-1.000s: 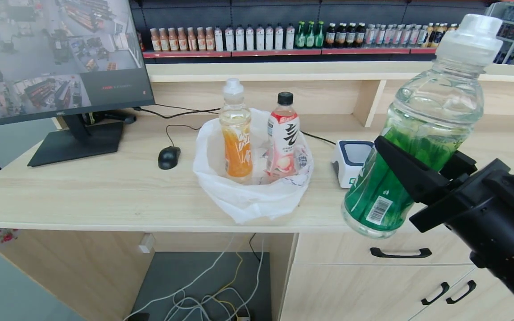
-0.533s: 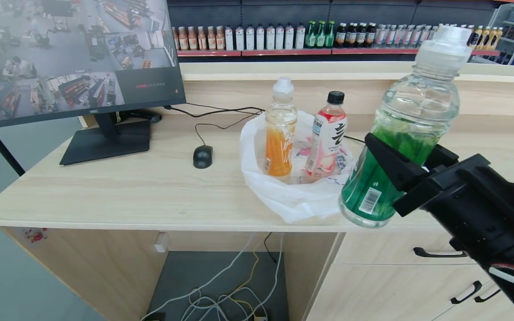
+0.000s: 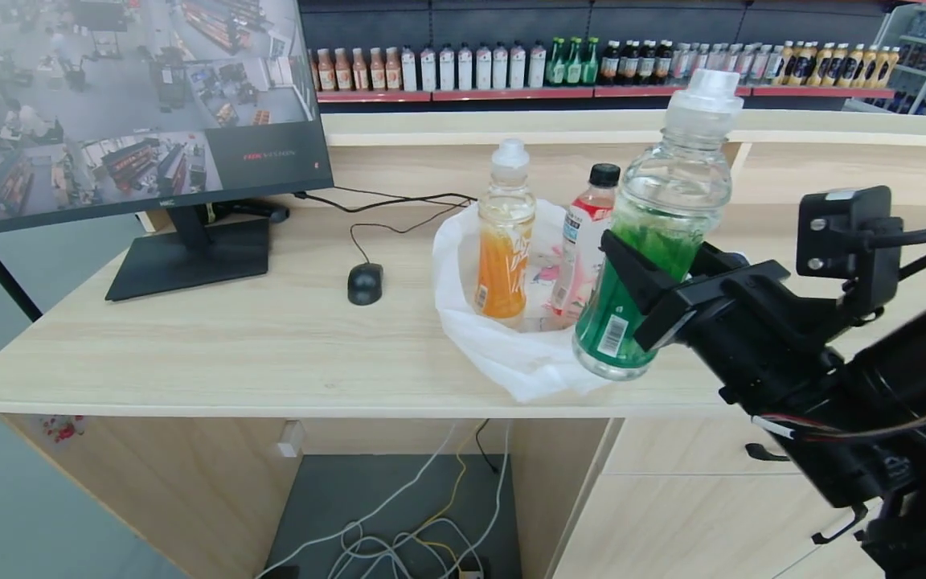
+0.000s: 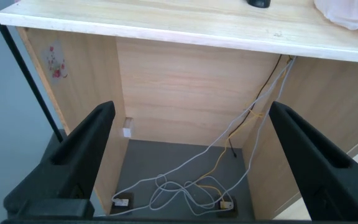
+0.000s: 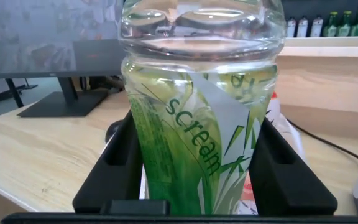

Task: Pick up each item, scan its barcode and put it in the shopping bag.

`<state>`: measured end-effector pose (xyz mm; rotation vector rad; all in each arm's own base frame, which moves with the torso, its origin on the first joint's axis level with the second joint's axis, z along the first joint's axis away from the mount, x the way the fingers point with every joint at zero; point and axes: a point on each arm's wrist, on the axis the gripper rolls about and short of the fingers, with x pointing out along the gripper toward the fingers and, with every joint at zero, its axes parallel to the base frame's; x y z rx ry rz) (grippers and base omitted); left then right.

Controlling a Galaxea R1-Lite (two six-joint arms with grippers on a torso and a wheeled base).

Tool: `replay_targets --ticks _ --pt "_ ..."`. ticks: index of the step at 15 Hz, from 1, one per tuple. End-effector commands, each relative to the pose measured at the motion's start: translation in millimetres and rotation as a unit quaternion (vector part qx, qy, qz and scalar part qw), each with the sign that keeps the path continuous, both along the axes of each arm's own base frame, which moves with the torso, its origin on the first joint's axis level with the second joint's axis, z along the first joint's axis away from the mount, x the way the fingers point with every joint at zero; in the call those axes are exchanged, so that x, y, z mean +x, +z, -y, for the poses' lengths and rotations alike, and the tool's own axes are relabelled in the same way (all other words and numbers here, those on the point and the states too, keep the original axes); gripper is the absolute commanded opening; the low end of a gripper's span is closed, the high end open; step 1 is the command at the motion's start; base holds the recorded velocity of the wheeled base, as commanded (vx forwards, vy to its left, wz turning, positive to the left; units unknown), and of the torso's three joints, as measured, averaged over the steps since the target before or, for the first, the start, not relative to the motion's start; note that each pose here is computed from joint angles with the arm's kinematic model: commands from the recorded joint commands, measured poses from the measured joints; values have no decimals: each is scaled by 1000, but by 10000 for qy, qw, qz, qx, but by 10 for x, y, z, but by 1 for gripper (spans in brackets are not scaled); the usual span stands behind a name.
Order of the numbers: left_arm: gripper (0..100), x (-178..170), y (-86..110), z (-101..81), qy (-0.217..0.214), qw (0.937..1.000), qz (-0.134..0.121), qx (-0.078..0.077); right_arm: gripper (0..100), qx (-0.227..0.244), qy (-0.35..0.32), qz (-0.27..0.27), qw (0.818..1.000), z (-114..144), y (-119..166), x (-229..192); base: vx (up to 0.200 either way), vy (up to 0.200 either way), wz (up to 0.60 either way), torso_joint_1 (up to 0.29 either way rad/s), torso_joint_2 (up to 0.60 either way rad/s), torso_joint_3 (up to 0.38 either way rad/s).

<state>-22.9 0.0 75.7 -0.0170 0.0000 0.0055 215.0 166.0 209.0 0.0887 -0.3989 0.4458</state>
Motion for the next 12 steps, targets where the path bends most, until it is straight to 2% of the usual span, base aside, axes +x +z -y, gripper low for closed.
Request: replay_targets --ticks 1,5,12 --pt "100 0 0 0 3 10000 0 1 0 -96 6 -111 9999 -116 -104 148 0 0 0 0 0 0" --pt "100 0 0 0 3 10000 0 -7 0 -153 -39 -183 9997 -271 -225 389 0 0 0 0 0 0" --pt "100 1 -4 0 3 10000 -8 1 0 1 -43 -33 10000 -435 -218 617 0 0 0 0 0 0"
